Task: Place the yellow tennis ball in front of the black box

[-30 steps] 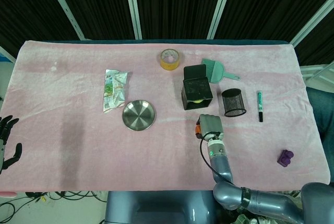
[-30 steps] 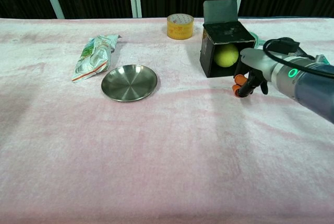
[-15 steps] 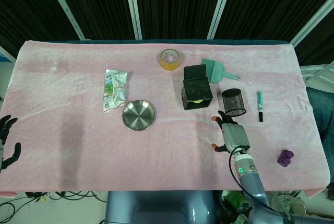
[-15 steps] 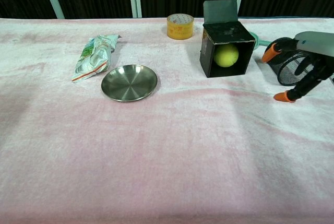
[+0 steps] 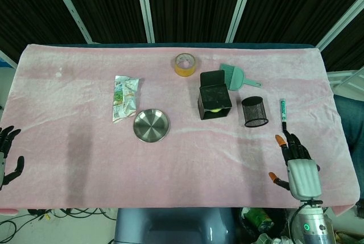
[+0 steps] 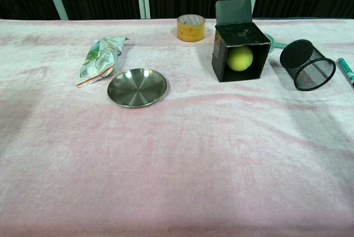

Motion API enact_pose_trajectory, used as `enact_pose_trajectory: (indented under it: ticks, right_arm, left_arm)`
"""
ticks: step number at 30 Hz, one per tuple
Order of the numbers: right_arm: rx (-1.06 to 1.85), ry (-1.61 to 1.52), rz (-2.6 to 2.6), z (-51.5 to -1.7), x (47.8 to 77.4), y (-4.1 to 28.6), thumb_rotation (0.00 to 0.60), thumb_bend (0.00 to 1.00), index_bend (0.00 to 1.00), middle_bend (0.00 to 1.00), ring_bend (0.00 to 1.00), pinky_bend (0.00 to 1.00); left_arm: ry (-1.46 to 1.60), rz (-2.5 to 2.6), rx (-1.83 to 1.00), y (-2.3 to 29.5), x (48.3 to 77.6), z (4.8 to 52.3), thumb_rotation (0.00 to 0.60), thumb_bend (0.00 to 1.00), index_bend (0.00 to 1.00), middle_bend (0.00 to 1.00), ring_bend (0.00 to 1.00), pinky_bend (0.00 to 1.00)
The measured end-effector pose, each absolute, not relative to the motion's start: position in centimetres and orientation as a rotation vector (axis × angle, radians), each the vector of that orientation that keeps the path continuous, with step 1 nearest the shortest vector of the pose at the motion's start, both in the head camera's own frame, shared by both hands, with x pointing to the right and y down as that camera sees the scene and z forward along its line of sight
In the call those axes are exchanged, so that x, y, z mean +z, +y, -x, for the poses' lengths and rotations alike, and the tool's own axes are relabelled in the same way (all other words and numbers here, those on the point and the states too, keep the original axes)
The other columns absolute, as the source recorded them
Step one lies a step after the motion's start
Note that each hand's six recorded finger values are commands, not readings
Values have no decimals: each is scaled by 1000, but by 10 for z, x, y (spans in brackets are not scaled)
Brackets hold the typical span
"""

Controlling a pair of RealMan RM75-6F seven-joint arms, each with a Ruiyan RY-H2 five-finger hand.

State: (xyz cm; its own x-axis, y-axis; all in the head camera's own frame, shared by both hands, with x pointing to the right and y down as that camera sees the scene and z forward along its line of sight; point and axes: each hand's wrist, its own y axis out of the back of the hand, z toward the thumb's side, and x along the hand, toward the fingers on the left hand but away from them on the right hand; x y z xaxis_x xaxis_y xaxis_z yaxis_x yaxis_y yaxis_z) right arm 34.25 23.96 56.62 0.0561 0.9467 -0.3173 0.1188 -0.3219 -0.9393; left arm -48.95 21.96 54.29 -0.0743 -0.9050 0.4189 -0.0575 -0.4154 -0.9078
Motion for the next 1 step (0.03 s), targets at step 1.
enact_pose_trajectory:
  ticks: [1]
  right_arm:
    - [1351, -1093, 1547, -347, 566, 245, 600, 33, 120, 0, 42, 204]
  left_arm:
    - [1069, 1518, -1572, 220, 543, 489, 600, 491, 128, 71, 17, 0]
